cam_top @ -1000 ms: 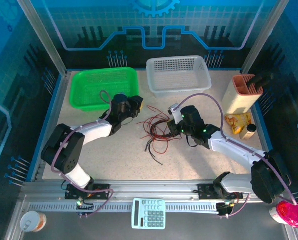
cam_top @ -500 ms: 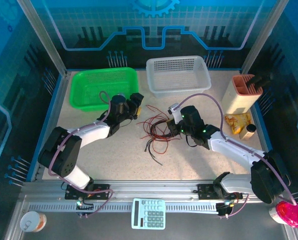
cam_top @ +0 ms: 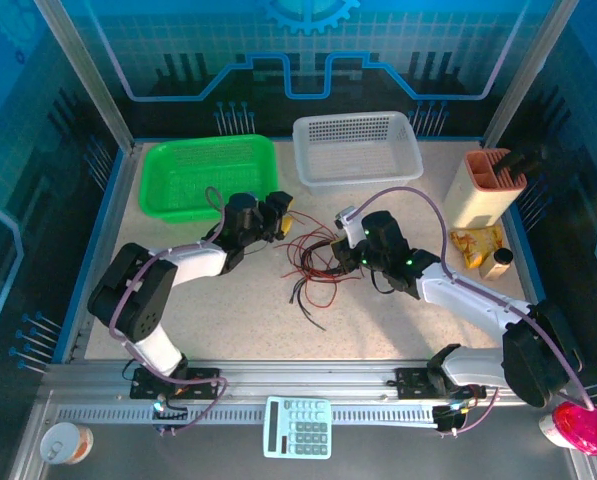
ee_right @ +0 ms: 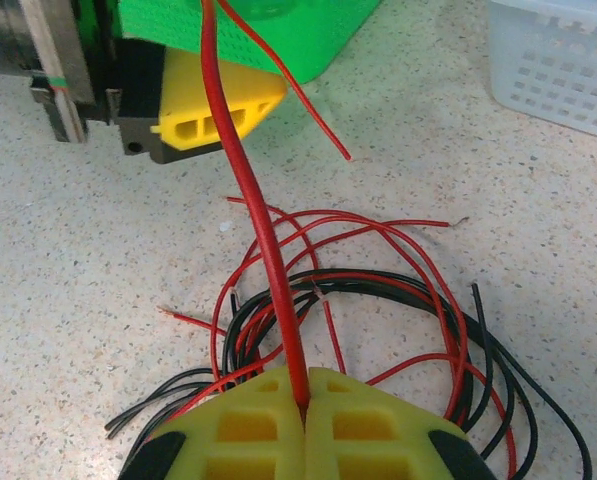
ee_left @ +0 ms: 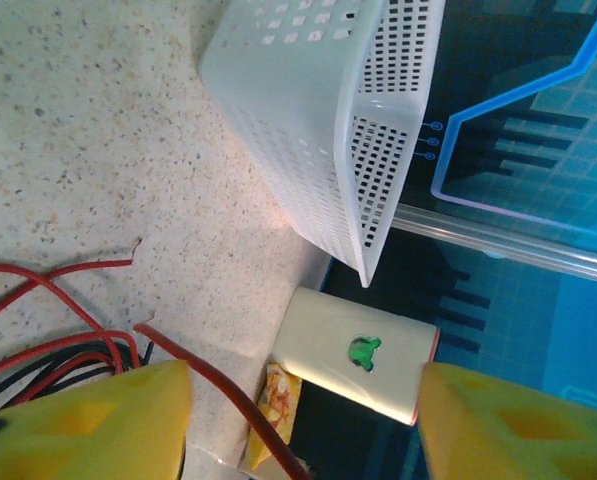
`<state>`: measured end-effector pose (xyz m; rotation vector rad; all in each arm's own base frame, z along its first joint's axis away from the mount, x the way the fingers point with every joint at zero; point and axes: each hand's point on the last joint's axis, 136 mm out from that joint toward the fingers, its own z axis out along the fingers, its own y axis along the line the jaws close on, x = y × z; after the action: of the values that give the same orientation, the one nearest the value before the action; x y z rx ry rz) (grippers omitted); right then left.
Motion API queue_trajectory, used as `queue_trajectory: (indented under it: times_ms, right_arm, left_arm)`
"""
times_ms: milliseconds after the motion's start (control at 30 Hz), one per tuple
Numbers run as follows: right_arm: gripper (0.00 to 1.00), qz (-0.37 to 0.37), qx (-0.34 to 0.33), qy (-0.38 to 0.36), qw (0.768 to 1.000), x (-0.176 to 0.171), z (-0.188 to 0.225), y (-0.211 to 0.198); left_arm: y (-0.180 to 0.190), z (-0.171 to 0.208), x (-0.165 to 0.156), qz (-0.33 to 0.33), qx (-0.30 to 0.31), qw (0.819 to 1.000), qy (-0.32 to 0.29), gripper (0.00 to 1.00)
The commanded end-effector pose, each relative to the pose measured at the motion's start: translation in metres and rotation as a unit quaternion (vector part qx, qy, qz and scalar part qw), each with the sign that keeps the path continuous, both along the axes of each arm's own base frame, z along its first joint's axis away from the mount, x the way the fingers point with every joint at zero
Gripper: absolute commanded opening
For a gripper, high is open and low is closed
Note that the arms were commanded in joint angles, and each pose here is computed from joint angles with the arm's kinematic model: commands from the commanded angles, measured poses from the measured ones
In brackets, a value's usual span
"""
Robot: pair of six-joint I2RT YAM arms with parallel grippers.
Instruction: Untangle the cables
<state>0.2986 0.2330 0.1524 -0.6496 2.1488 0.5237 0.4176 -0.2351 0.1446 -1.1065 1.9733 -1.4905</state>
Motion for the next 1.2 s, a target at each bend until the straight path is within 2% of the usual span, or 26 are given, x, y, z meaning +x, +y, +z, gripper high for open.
queue_trajectory:
  times_ms: [0, 500, 700, 933, 1167]
  right_arm:
    - [0.00, 0.025, 0.015, -0.025, 0.999, -0.003, 0.016, 0.013]
    - [0.00, 0.014, 0.008, -0.022, 1.000, -0.005, 0.008, 0.006]
    - [0.00, 0.010, 0.008, -0.010, 1.000, -0.002, 0.000, 0.008]
    - [0.32, -0.010, 0.011, -0.007, 1.000, 0.008, -0.009, 0.009]
    - [0.36, -0.042, 0.027, -0.002, 0.999, 0.024, -0.020, 0.010]
  left_arm:
    - [-0.009, 0.019, 0.008, -0.005, -0.027, 0.999, -0.030, 0.51]
    - [-0.002, 0.027, 0.012, 0.012, -0.017, 0.998, -0.054, 0.00]
    - [-0.001, 0.061, 0.011, 0.003, 0.001, 0.995, -0.104, 0.00]
    - [-0.019, 0.138, 0.003, -0.041, -0.005, 0.986, -0.159, 0.00]
    - [-0.042, 0.223, -0.008, -0.079, -0.029, 0.972, -0.221, 0.00]
